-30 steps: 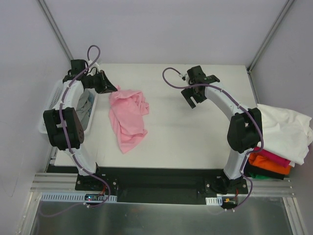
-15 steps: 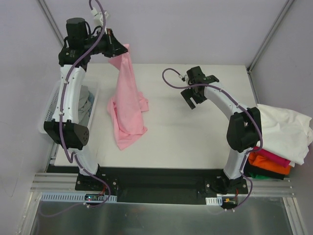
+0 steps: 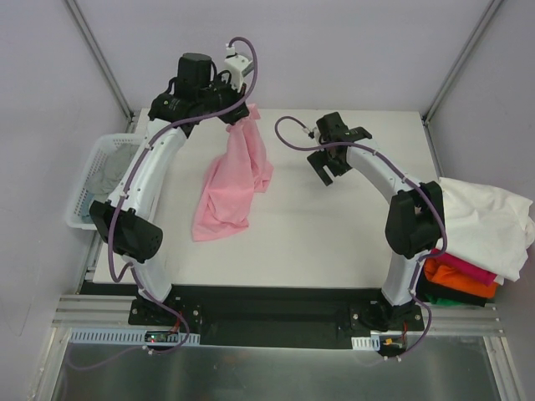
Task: Fold and stack the t-shirts
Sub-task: Move the tshirt to the center of the board
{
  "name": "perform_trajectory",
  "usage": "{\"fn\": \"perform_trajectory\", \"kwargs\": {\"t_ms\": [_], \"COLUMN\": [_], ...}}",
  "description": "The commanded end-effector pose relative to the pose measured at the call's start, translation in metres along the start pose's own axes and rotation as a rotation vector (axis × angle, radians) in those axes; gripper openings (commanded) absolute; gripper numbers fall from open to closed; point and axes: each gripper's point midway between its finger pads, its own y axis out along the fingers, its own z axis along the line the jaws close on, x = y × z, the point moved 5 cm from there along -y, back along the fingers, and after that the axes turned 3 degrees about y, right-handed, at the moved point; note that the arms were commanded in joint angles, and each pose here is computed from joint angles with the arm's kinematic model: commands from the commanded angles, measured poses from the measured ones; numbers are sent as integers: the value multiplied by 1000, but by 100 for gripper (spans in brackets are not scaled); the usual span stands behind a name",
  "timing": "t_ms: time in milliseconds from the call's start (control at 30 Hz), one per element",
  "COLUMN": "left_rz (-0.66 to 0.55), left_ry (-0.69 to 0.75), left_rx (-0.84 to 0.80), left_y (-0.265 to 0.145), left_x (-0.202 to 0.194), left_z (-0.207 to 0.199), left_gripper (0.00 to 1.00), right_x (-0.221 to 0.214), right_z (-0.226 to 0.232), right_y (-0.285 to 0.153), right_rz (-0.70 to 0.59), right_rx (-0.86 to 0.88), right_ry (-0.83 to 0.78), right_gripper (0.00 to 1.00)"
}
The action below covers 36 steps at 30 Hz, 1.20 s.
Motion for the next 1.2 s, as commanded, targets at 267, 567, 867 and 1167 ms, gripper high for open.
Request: {"fn": "perform_trajectory", "kwargs": {"t_ms": [267, 567, 867, 1167], "left_rz": [-181, -56, 59, 118], "left_ry": [88, 263, 279, 305], "left_rx": [346, 455, 464, 539], "left_y": [-27, 33, 68, 64], "left_x": [77, 65, 26, 2], "left_z": [40, 28, 32, 61], "left_gripper": [0, 0, 0, 0], "right_x": [1, 0, 4, 30], "right_z": [-8, -9, 28, 87], "right_y": [-14, -15, -32, -45], "right_rz": [-17, -9, -50, -107], "right_rx": [-36, -47, 75, 21], "right_ry": [25, 11, -91, -393], "right_gripper": [97, 97, 97, 97]}}
